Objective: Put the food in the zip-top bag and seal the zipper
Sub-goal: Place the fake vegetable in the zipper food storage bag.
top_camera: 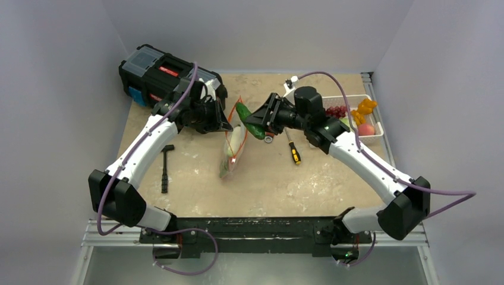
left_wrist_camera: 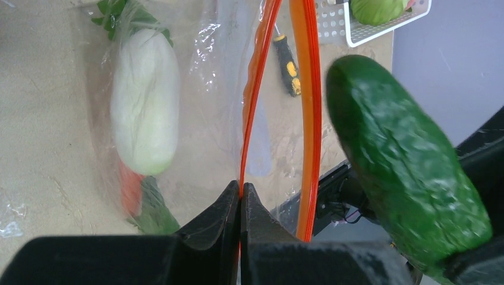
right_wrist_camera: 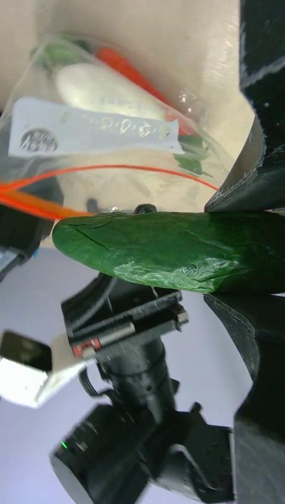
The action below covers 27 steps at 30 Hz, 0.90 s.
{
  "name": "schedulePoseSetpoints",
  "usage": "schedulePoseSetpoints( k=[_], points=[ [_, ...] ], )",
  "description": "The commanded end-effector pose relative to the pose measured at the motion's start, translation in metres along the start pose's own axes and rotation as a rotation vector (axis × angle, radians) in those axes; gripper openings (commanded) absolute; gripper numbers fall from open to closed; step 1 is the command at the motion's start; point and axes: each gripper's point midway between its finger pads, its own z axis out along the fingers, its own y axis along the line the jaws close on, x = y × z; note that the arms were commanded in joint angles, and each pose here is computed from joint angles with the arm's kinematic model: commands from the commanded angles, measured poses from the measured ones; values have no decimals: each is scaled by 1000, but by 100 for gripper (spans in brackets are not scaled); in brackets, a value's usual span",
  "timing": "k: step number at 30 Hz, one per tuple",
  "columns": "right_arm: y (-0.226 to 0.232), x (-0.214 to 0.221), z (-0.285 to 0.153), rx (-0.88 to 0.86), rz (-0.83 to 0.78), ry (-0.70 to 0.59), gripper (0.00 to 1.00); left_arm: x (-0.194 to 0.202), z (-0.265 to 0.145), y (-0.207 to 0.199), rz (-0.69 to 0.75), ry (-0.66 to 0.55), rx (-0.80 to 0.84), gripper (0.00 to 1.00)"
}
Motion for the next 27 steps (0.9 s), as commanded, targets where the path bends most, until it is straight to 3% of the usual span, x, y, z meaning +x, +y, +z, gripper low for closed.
schedulePoseSetpoints(
  k=[1,5,19,27],
  points=[
    [-18,-6,13,225,189,-43,0,-4,2,-4,6,-18,16,0],
    [-44,8,27,399,231,20,0,-5,1,-3,6,-22,12,0],
    [-21,16,70,409,403,-76,0,-5,-6,-11,14,-32,40,0],
    [-23,5,84,434,329,-153,0,-6,-11,-15,20,-42,56,0]
  ],
)
